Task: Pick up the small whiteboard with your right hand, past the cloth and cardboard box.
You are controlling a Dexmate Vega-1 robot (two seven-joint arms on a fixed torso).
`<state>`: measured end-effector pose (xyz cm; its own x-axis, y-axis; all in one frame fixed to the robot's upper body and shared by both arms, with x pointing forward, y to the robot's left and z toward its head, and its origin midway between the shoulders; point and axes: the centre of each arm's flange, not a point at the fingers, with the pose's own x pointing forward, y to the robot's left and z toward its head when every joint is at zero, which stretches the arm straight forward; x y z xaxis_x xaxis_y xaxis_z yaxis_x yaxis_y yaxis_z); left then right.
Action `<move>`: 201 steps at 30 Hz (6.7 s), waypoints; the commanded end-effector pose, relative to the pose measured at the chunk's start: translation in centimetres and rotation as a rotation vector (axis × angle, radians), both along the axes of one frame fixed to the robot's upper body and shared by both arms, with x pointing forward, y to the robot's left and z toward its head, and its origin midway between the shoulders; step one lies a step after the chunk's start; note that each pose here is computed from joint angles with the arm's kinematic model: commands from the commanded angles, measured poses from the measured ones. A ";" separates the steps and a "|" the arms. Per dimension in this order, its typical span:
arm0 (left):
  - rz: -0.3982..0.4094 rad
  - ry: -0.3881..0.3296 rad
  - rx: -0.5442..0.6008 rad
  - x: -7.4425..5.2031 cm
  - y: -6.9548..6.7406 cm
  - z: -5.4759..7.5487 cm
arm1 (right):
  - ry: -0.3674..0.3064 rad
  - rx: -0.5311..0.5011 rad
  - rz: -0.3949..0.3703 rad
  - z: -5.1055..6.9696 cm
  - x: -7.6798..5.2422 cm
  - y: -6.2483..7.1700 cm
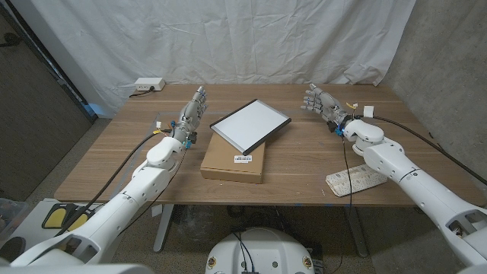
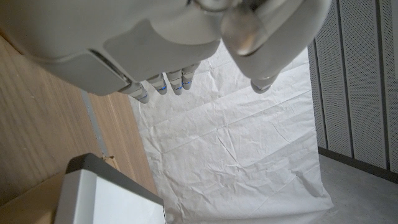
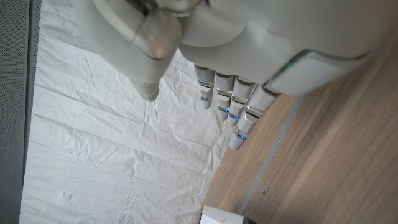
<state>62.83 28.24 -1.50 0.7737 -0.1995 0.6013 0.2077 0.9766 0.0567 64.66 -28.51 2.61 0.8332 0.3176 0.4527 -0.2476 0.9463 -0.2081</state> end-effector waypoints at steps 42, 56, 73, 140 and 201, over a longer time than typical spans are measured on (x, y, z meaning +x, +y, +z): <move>0.035 -0.007 -0.003 -2.5 0.3 -1.1 | 0.188 -0.176 0.043 1.7 3.3 -0.2; 0.036 0.001 -0.002 -2.6 0.4 -1.2 | 0.270 -0.246 0.063 2.0 3.6 -0.1; 0.029 0.000 0.004 -2.2 0.3 -1.0 | 0.334 -0.303 0.047 3.1 3.2 -0.4; 0.012 -0.006 0.008 -1.5 0.9 -0.4 | 0.496 -0.398 0.166 3.2 4.1 1.6; 0.008 0.000 -0.001 -1.1 1.2 -0.8 | 0.532 -0.446 0.264 3.0 5.4 4.0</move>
